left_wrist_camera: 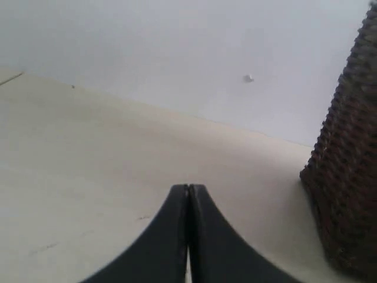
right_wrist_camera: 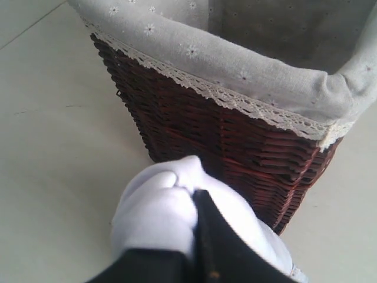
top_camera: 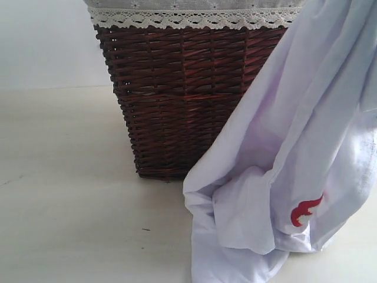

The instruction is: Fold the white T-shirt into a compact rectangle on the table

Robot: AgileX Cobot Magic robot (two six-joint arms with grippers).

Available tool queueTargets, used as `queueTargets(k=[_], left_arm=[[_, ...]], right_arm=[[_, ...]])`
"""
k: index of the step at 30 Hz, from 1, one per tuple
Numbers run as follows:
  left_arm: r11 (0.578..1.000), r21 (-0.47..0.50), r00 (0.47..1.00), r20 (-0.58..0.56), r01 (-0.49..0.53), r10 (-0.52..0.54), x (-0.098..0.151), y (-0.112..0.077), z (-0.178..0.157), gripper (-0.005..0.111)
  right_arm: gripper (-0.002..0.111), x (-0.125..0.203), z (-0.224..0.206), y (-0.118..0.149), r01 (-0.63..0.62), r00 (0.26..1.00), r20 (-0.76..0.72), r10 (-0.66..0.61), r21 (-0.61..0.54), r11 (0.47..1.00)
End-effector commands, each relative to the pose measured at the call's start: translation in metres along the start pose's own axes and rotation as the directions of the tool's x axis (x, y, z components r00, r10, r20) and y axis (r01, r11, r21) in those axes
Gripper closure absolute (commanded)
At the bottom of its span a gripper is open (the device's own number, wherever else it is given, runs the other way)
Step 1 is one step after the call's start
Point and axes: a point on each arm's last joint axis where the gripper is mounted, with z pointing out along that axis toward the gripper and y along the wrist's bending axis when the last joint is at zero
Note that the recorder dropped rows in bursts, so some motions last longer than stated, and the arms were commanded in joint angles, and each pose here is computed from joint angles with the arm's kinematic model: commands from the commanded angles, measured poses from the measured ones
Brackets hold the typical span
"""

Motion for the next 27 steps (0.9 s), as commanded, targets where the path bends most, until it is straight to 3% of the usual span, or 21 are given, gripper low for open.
queueTargets(k=[1,4,6,7,9,15,18,20,21,25,27], left_arm=[[0.927,0.104,0.91,0.178,0.36,-0.374,-0.018,-0.003,-0.002,0.107],[0.937,0.134,0.936,0.103,0.321,-0.336,-0.025,-0.01,-0.005,0.107],[0.936,0.254,0.959,0.08,0.244,-0.272,-0.044,-0.022,-0.014,0.107],[0.919,0.356,0.975,0.077,0.17,-0.21,-0.06,-0.031,-0.021,0.107],[0.882,0.455,0.986,0.045,0.125,-0.163,-0.07,-0.041,-0.023,0.107],[0.779,0.627,0.989,-0.122,0.013,0.081,-0.07,-0.076,0.001,0.107],[0.705,0.708,0.954,-0.192,-0.027,0.23,-0.052,-0.102,0.015,0.105],[0.656,0.753,0.93,-0.206,-0.049,0.306,-0.037,-0.122,0.022,0.098],[0.627,0.775,0.92,-0.19,-0.074,0.343,-0.03,-0.131,0.023,0.093],[0.434,0.876,0.887,-0.014,-0.211,0.461,-0.002,-0.184,0.02,0.071],[0.387,0.895,0.88,0.013,-0.222,0.474,0.01,-0.209,0.018,0.061]], right_arm=[[0.108,-0.003,-0.003,0.002,0.005,0.999,0.044,-0.004,-0.006,1.0],[0.108,-0.005,-0.003,0.003,0.003,0.998,0.066,-0.002,-0.016,1.0],[0.108,-0.006,-0.003,0.002,0.005,0.997,0.081,-0.004,-0.009,1.0],[0.108,-0.006,-0.003,0.002,0.007,0.997,0.081,-0.006,-0.009,1.0],[0.108,-0.006,-0.003,0.002,0.007,0.997,0.081,-0.006,-0.009,1.0],[0.108,-0.007,-0.003,0.002,0.007,0.996,0.085,-0.006,-0.007,1.0],[0.108,-0.007,-0.003,0.002,0.007,0.996,0.085,-0.006,-0.007,1.0],[0.108,-0.007,-0.003,0.002,0.007,0.996,0.085,-0.006,-0.007,1.0],[0.108,-0.007,-0.003,0.002,0.007,0.996,0.085,-0.006,-0.007,1.0],[0.108,-0.007,-0.003,0.002,0.014,0.996,0.086,-0.014,-0.006,1.0],[0.108,-0.007,-0.003,0.002,0.014,0.996,0.086,-0.014,-0.006,1.0]])
